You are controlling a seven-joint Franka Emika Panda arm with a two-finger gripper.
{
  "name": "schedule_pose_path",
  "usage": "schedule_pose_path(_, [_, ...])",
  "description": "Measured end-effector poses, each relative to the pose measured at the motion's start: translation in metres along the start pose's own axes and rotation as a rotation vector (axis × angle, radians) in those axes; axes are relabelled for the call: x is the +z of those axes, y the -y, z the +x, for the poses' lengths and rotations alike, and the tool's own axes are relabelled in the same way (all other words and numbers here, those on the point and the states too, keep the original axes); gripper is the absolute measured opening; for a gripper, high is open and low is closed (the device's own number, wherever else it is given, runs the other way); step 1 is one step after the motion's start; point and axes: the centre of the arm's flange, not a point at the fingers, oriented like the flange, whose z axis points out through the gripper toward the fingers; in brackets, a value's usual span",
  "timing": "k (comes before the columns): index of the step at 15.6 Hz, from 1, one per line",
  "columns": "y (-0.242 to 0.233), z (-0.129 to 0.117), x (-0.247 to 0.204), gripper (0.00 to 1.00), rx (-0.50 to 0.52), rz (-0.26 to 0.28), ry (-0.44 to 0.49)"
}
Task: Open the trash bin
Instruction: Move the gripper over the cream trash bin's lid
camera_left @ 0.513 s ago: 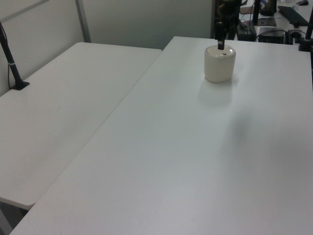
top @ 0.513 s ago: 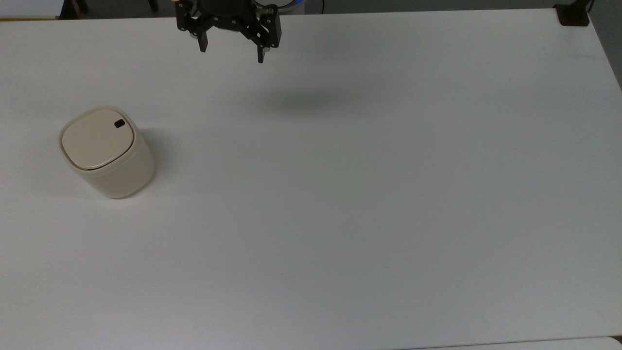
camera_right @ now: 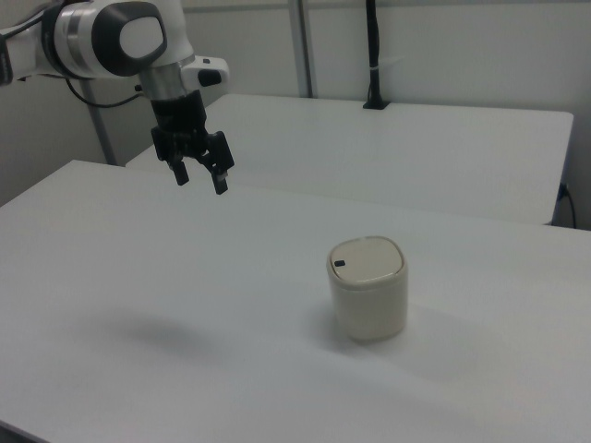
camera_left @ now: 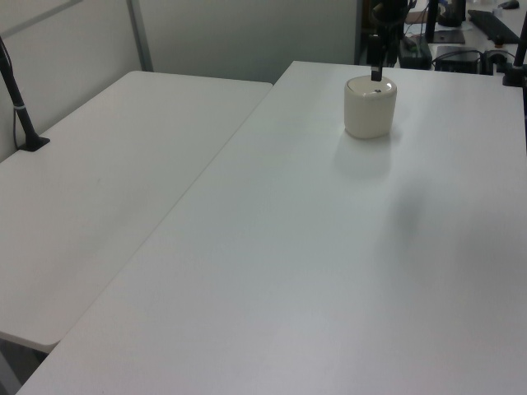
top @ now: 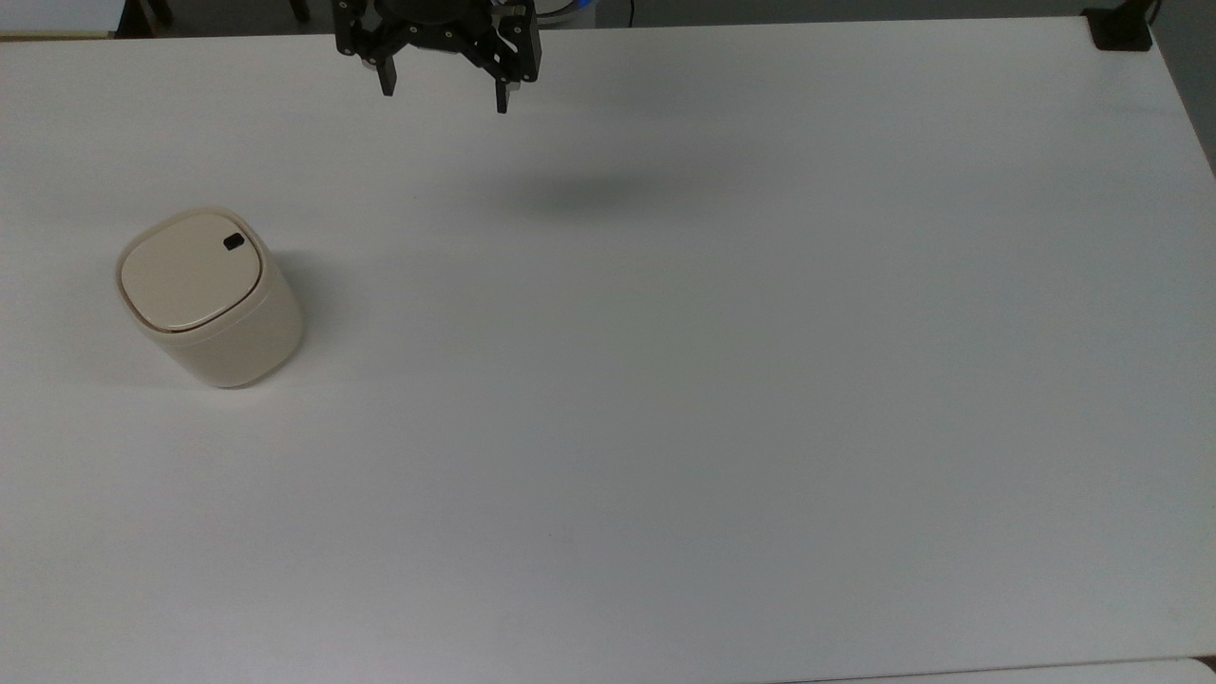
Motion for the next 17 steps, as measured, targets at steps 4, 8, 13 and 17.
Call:
schedule_pose_path(4, [0.000,0.000,0.000,1.00,-0.001,0.000,0.000])
schedule_pose_path(8, [-0.003,0.000,0.000,0.63,0.003,0.000,-0.001])
schedule_pose_path(13, [-0.021,0.002,-0.004,0.11,0.034,0.000,-0.009])
schedule_pose_path(17, [-0.073,0.011,-0.002,0.01,0.128,-0.001,-0.060])
